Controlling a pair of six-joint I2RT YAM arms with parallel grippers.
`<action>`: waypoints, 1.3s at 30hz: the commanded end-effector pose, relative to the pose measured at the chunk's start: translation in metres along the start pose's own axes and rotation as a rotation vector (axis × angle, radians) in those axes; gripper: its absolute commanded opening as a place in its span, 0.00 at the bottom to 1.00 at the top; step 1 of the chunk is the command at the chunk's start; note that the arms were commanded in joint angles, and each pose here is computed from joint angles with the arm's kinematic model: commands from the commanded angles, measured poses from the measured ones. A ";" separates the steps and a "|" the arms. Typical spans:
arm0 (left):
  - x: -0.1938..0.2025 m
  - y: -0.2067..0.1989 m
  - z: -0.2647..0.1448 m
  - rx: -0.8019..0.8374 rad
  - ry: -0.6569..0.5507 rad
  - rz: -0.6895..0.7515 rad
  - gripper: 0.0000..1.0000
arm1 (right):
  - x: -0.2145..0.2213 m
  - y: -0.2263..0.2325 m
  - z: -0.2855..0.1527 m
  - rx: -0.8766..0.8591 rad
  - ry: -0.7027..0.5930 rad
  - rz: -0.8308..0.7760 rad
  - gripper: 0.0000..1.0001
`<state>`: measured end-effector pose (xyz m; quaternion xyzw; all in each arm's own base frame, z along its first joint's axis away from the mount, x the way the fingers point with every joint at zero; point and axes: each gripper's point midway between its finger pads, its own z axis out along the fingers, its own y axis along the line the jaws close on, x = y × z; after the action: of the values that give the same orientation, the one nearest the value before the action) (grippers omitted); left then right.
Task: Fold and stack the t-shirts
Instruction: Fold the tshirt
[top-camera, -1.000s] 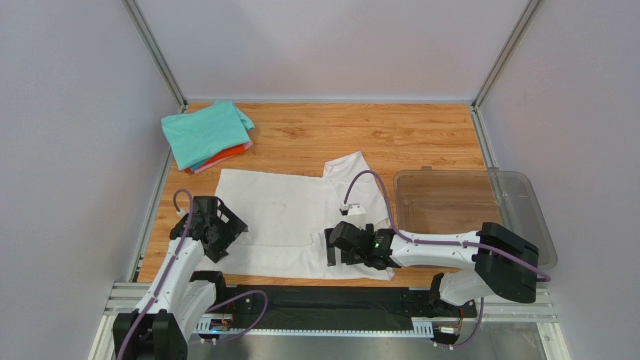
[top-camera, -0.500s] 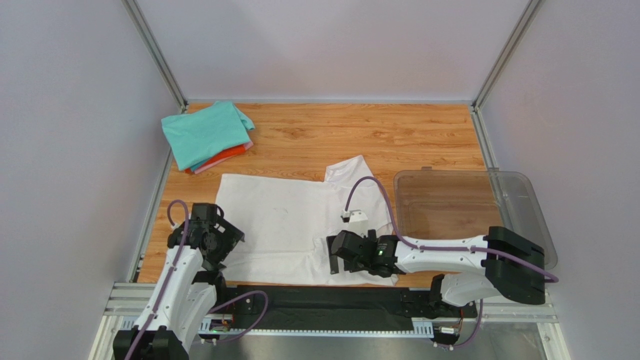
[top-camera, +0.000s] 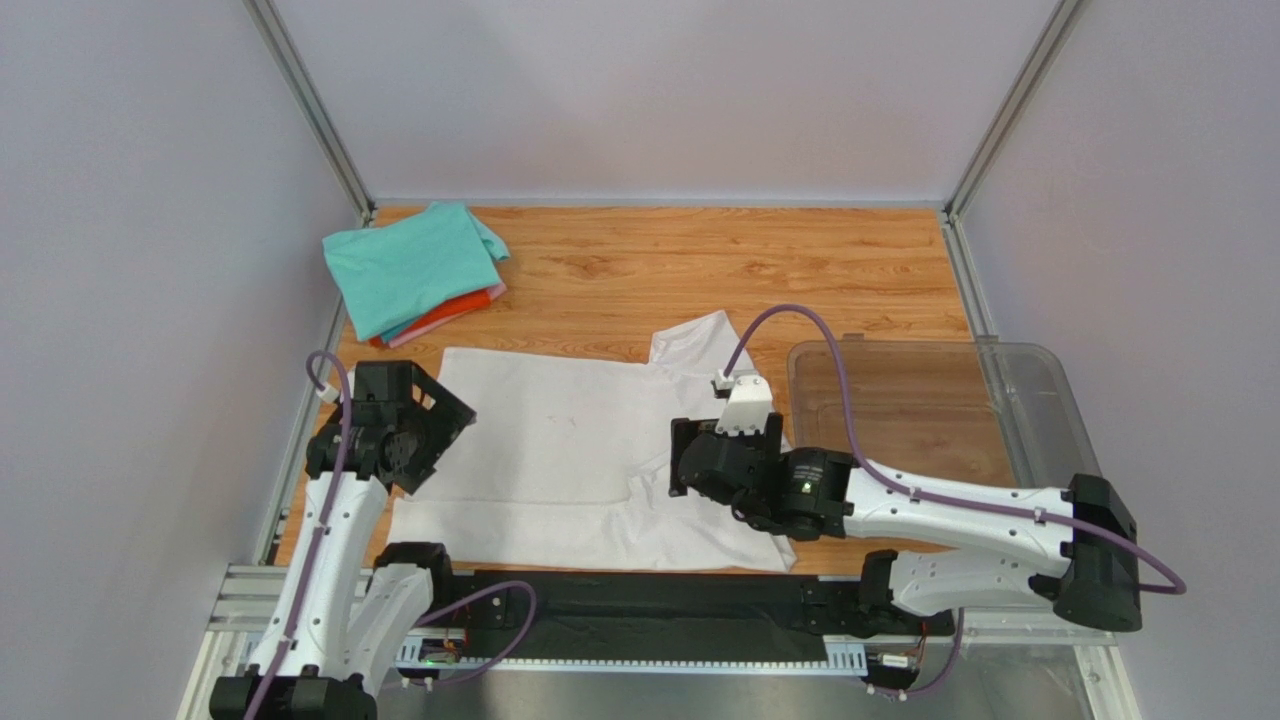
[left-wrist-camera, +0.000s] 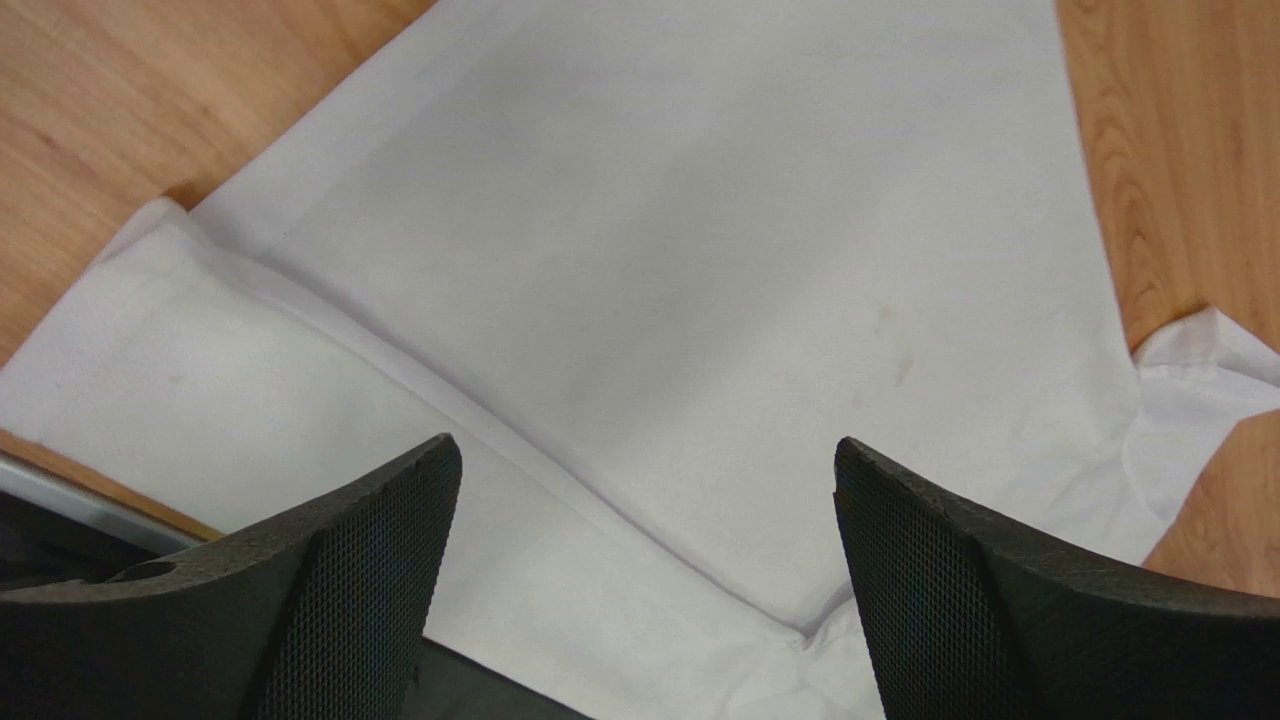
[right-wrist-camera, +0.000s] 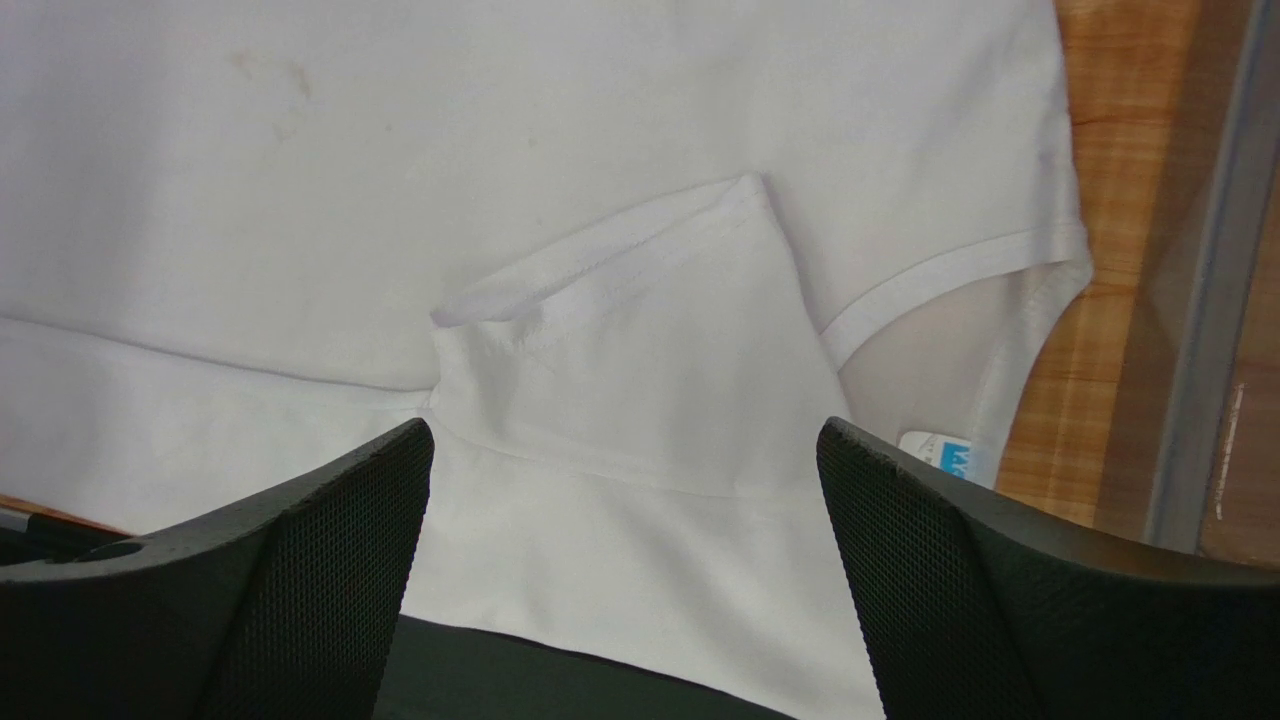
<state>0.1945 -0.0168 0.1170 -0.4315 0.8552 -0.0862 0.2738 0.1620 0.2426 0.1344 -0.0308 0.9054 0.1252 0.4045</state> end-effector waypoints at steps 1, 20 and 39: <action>-0.037 -0.035 0.000 0.063 -0.086 0.120 1.00 | -0.032 -0.017 -0.006 0.070 -0.132 0.006 1.00; -0.116 -0.112 0.121 -0.119 0.006 0.268 0.98 | -0.019 -0.029 0.023 0.034 -0.129 -0.024 1.00; -0.127 -0.100 0.181 -0.244 0.000 0.265 0.61 | -0.006 -0.030 0.032 -0.006 -0.085 -0.026 1.00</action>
<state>0.4068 0.0305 0.0481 -0.3449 0.9148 0.0493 0.2043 0.1911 0.2192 0.1069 -0.0478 0.8929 0.1089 0.4344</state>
